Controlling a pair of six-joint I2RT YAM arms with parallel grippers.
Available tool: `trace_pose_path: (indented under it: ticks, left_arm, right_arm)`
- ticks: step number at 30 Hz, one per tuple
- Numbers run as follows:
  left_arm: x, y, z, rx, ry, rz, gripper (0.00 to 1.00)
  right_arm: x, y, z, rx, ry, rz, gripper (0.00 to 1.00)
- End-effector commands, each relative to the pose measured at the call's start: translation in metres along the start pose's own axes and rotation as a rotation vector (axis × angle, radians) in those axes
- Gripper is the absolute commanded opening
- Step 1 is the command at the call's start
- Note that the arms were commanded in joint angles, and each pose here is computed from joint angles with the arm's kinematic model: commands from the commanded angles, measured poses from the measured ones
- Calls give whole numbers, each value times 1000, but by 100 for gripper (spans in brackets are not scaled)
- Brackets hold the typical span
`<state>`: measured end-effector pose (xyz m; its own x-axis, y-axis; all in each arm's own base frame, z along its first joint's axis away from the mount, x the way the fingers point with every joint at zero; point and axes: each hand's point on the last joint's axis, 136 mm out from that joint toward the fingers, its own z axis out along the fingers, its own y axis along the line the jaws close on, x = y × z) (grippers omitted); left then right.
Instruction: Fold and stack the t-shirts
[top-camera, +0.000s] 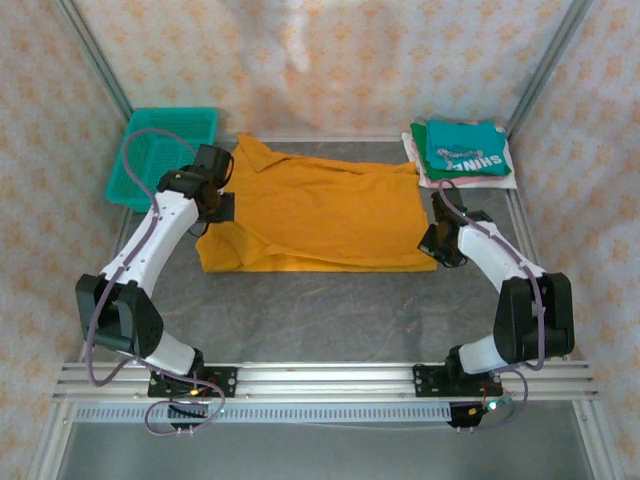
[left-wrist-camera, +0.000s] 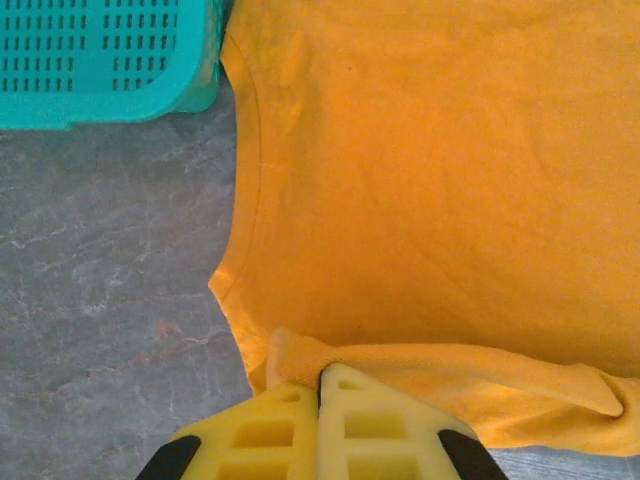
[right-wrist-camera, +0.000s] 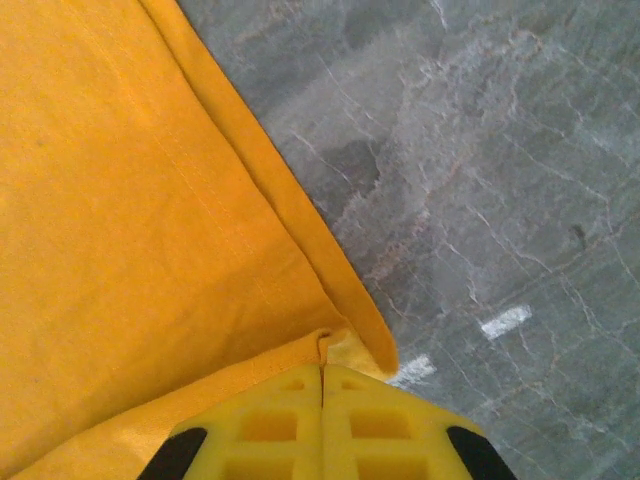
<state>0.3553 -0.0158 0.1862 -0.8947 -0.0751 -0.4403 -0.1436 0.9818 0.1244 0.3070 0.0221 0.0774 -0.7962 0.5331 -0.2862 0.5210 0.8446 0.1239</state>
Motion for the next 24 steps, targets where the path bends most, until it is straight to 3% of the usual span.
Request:
trace_pose_path:
  ticks: [1, 24]
  left_arm:
    - [-17, 11, -4, -51, -43, -4, 0]
    - [-54, 12, 35, -128, -53, 18, 0]
  right_arm:
    - [-21, 6, -4, 6, -50, -6, 0]
    - [-46, 26, 28, 33, -35, 2, 0]
